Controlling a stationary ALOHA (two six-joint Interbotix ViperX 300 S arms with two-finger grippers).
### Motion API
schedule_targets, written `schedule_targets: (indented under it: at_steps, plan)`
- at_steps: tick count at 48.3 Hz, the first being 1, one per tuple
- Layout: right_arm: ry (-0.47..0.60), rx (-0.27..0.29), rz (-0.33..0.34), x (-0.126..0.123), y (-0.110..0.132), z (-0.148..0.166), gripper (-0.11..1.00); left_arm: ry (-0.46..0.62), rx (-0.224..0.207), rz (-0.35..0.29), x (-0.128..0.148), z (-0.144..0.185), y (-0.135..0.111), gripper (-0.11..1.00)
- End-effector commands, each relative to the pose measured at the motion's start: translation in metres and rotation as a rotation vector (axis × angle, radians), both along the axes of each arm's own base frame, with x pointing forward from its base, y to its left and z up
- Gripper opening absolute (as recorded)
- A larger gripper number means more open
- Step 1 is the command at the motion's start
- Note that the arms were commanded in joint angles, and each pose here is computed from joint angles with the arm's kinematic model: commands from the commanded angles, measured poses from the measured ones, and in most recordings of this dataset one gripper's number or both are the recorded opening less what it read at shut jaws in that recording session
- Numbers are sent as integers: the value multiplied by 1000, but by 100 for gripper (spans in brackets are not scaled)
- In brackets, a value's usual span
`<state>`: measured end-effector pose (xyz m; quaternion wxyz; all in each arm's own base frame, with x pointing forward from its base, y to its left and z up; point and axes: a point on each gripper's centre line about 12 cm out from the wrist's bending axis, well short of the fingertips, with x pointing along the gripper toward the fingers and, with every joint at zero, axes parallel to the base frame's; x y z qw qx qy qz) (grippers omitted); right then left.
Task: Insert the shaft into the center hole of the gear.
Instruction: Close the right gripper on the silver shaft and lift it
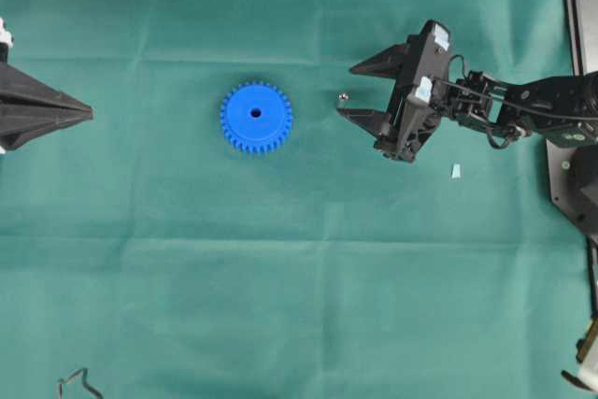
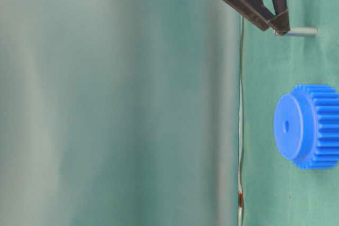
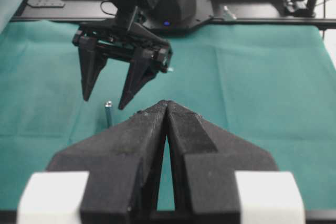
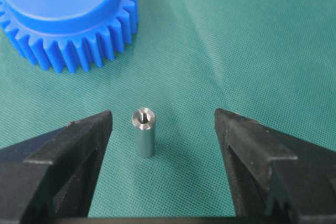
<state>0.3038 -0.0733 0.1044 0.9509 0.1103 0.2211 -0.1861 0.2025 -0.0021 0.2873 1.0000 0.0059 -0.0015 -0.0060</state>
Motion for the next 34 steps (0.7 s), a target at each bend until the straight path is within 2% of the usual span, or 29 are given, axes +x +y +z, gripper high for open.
schedule_targets:
  at_steps: [1, 8, 14, 18, 22, 28, 34]
  plan:
    - [-31, -7, -3, 5, -1, 6, 77, -18, 1, -3, 2, 8, -1, 0]
    - [-30, -5, -3, 5, -1, 6, 73, -17, 3, -4, 2, 9, -1, 0]
    - [-27, -6, 11, 8, 2, 5, 65, -14, 3, -4, 2, 8, -1, 0]
    - [-27, -6, 19, 12, 4, 5, 56, -15, 3, -4, 2, 8, -1, 0]
    - [-25, -6, 24, 12, 6, 5, 38, -17, 3, -4, 2, 9, -1, 0]
    - [-28, -7, 25, 12, 6, 5, 17, -17, 3, -4, 1, 9, -1, 0]
    - [-28, -7, 26, 13, 7, 5, 17, -12, -2, -3, 1, 9, -1, 0]
